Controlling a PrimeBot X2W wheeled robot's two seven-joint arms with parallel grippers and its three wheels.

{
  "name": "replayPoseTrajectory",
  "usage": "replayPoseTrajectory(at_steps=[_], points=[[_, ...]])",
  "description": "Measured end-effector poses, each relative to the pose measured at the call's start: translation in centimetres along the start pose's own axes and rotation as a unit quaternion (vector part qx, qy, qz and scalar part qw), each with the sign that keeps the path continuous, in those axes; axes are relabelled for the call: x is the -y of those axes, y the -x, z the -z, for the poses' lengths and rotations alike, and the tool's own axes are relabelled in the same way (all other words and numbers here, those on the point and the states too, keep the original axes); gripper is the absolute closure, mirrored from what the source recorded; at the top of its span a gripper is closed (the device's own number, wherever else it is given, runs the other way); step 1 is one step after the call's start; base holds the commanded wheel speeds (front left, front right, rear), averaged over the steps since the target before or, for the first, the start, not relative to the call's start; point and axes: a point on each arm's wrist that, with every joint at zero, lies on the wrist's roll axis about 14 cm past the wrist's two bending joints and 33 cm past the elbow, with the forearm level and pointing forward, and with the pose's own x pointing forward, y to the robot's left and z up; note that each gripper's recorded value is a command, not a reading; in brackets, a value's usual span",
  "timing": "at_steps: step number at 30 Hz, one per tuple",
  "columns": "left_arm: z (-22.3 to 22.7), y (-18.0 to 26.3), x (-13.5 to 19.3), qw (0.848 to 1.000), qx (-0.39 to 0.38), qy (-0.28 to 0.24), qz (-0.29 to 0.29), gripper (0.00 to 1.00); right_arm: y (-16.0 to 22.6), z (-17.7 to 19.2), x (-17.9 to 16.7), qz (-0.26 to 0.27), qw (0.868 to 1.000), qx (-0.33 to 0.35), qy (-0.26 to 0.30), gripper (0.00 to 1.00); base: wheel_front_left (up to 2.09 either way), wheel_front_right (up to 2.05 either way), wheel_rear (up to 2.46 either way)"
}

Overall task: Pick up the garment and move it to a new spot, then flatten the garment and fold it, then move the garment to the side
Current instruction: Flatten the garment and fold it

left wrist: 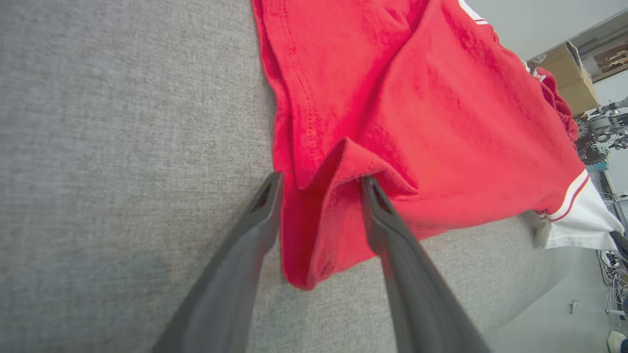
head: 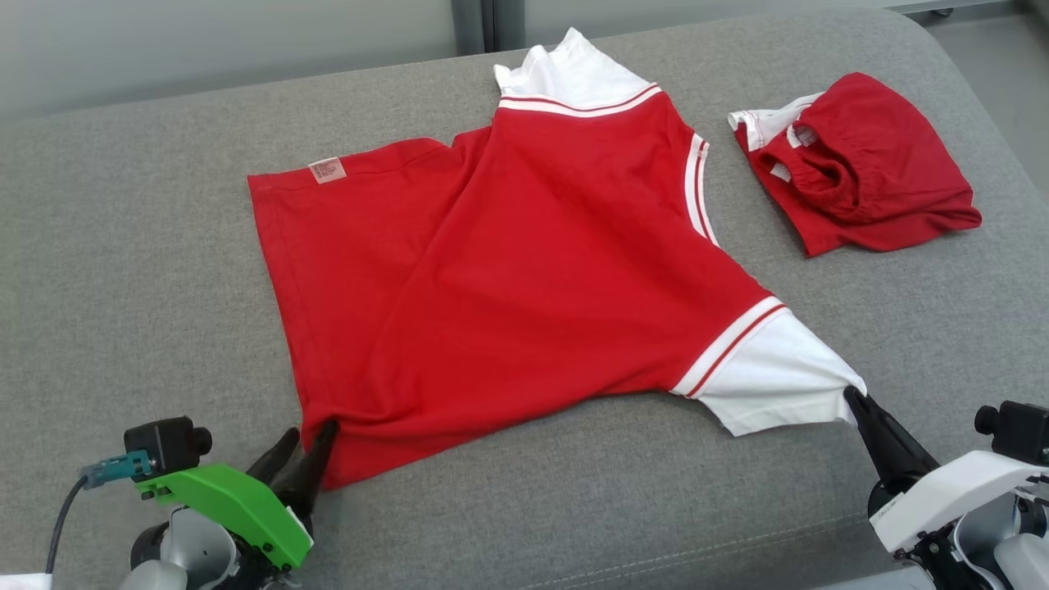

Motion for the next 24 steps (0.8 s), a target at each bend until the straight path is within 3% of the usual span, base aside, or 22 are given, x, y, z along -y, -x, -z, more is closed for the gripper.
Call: replayPoseTrajectory(at_steps=[17, 24], points=[[2.2, 2.2, -1.7, 0.999, 0.002, 0.028, -0.024, 0.00, -1.7, 0.9, -1.1, -0.019, 1.000, -0.015, 0.005, 1.00, 0.00, 0.00, 0.00], [3.7, 1.7, 0.8, 0.999, -0.018, 0.034, 0.012, 0.00, -1.9, 0.9, -1.4, -0.023, 1.000, -0.015, 0.006, 1.00, 0.00, 0.00, 0.00]])
